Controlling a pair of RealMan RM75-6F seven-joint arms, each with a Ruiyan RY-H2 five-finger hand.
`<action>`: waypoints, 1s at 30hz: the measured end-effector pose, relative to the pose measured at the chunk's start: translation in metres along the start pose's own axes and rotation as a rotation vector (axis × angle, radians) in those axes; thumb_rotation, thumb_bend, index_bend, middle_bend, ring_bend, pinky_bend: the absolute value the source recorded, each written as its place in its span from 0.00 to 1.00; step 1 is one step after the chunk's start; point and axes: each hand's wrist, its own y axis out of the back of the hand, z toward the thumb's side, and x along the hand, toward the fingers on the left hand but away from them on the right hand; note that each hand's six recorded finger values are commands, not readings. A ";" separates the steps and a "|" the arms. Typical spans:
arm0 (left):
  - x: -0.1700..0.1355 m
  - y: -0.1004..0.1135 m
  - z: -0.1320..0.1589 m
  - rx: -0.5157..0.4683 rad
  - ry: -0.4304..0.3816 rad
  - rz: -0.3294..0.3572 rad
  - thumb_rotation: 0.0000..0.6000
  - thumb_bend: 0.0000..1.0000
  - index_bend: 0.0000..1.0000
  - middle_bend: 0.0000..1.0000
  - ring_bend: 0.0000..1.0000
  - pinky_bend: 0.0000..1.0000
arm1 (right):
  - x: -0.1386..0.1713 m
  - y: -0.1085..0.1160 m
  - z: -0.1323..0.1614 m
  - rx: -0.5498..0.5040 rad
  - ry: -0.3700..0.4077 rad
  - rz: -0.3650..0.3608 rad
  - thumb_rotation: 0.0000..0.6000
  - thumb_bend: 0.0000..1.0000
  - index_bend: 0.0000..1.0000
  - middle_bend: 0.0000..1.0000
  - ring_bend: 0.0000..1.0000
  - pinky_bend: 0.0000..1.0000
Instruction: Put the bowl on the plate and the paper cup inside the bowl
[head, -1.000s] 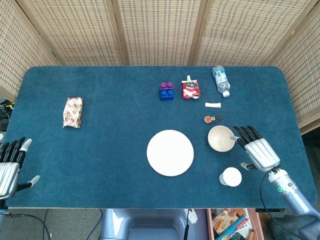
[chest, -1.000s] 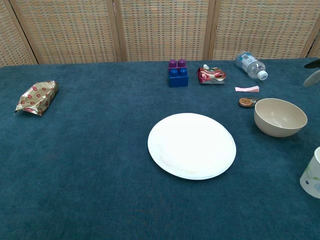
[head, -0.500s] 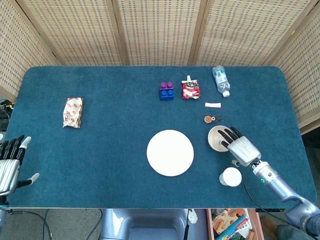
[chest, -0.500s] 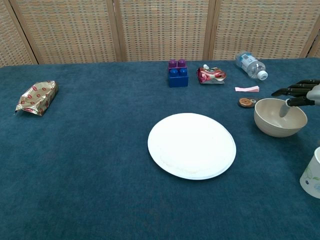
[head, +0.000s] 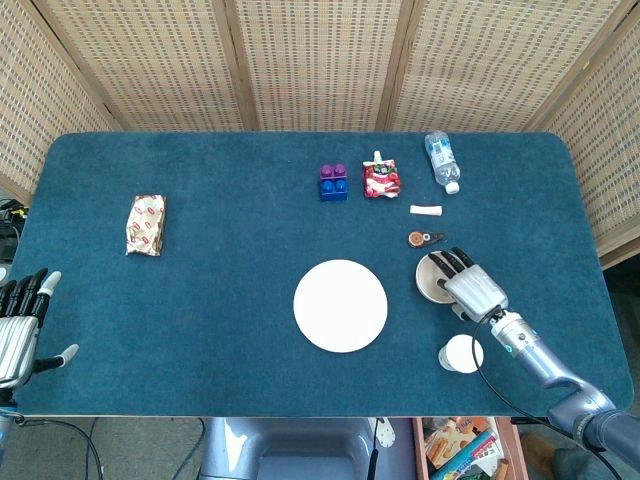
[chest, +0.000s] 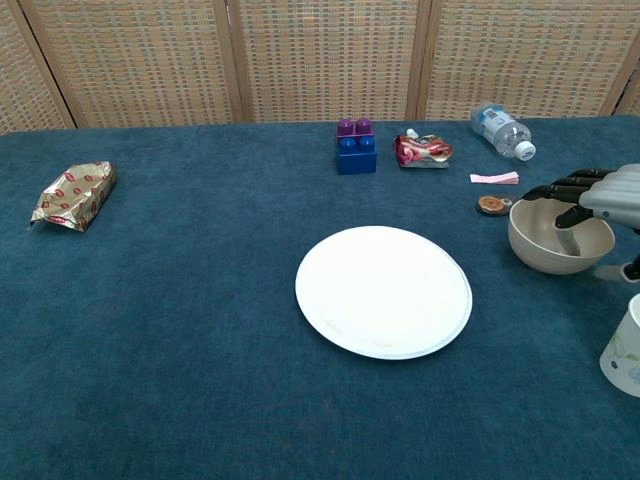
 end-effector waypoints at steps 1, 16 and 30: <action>0.000 0.000 0.000 0.000 0.000 -0.001 1.00 0.00 0.00 0.00 0.00 0.00 | -0.002 0.000 0.000 -0.005 0.000 -0.003 1.00 0.41 0.59 0.00 0.00 0.00; 0.004 -0.003 -0.001 0.006 0.011 -0.014 1.00 0.00 0.00 0.00 0.00 0.00 | -0.008 0.026 0.009 -0.050 0.050 -0.125 1.00 0.45 0.64 0.00 0.00 0.00; 0.005 -0.005 -0.001 0.004 0.006 -0.026 1.00 0.00 0.00 0.00 0.00 0.00 | 0.004 0.108 0.065 -0.013 0.248 -0.252 1.00 0.45 0.64 0.00 0.00 0.00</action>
